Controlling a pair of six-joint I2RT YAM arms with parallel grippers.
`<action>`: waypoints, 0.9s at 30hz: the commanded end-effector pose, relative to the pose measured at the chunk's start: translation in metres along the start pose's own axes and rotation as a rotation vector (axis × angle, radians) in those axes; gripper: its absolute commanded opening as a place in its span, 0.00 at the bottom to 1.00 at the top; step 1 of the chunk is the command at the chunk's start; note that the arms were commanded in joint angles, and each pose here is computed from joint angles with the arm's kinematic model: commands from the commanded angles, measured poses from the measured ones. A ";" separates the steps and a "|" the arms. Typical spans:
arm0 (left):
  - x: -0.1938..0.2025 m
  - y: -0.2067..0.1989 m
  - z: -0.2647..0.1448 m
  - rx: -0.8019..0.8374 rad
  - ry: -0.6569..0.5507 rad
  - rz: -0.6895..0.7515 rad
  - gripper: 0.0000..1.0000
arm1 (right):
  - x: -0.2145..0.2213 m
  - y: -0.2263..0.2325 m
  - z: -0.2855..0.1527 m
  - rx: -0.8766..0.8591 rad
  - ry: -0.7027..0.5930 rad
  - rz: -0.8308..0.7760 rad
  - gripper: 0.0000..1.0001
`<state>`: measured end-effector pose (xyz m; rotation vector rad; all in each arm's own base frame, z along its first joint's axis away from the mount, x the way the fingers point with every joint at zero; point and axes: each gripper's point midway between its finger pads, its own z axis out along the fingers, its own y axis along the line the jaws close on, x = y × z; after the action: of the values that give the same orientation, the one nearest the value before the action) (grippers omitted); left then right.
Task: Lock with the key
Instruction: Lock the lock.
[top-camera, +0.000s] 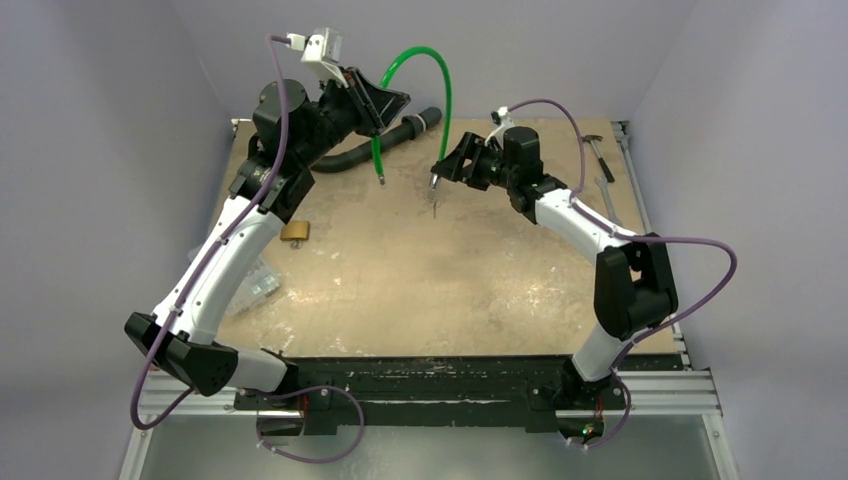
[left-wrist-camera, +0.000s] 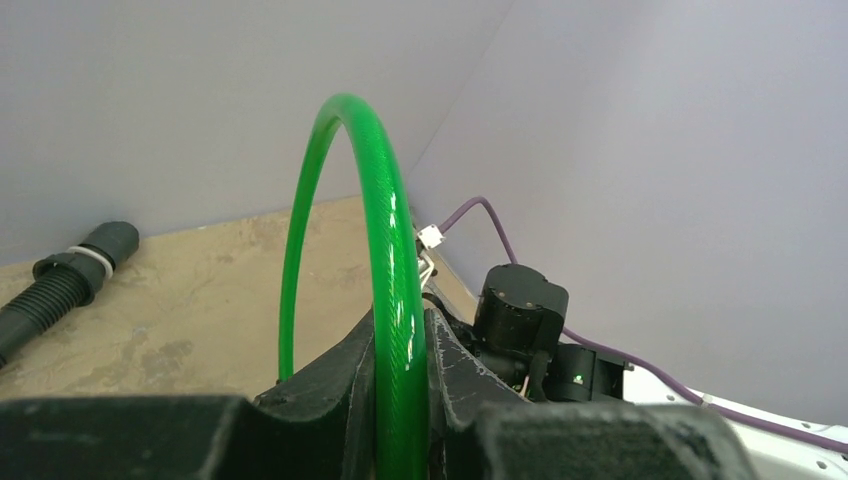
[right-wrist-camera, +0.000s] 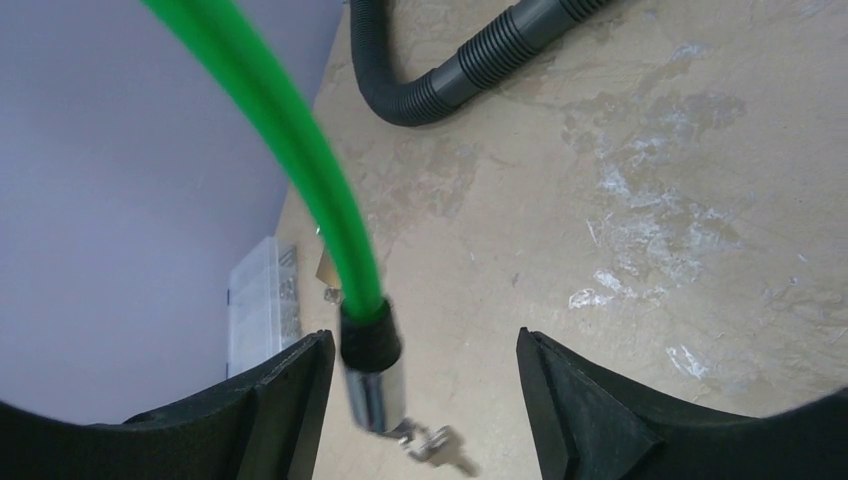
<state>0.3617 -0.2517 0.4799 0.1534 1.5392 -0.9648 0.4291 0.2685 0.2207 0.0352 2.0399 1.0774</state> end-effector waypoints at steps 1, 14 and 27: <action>-0.049 -0.034 -0.005 0.104 -0.150 0.007 0.00 | -0.017 0.006 0.009 0.010 -0.053 0.009 0.73; -0.048 -0.030 -0.006 0.083 -0.144 0.006 0.00 | -0.007 0.035 0.015 -0.103 -0.021 0.014 0.29; -0.065 0.039 -0.032 -0.030 -0.143 0.006 0.00 | -0.040 0.145 -0.085 -0.770 -0.068 -0.263 0.00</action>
<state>0.3859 -0.2104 0.4789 0.0758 1.5362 -0.9175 0.4089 0.2956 0.2696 -0.1884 1.8188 1.4576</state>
